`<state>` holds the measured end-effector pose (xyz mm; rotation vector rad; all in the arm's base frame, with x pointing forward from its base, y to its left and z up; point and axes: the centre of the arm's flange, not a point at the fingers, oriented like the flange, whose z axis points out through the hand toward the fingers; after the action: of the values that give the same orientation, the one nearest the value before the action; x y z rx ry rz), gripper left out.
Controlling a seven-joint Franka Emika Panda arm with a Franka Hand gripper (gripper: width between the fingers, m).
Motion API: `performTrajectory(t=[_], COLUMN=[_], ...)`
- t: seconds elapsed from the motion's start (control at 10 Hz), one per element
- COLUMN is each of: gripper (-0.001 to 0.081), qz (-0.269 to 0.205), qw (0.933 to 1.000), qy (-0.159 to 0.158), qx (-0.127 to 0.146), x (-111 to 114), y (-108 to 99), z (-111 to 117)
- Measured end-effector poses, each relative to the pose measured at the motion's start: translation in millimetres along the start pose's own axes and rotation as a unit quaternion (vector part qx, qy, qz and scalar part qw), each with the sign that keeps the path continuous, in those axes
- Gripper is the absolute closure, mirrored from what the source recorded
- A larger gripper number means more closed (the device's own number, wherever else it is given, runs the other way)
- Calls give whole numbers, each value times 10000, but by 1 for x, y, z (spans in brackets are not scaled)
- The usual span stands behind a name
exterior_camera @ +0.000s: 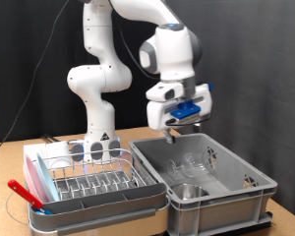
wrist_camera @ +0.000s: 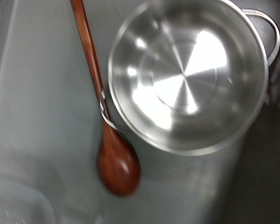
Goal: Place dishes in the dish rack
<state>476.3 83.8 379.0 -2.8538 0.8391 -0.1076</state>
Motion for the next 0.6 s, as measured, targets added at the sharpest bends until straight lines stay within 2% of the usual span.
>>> performTrajectory(t=[0.1, 0.3, 0.6], gripper=[-5, -5, -5], qz=[168, 354, 298], qw=[9998, 9993, 9994], qy=[83, 101, -16], qx=[42, -61, -168], x=[-4, -8, -7], y=[-12, -32, -42], z=[7, 21, 31])
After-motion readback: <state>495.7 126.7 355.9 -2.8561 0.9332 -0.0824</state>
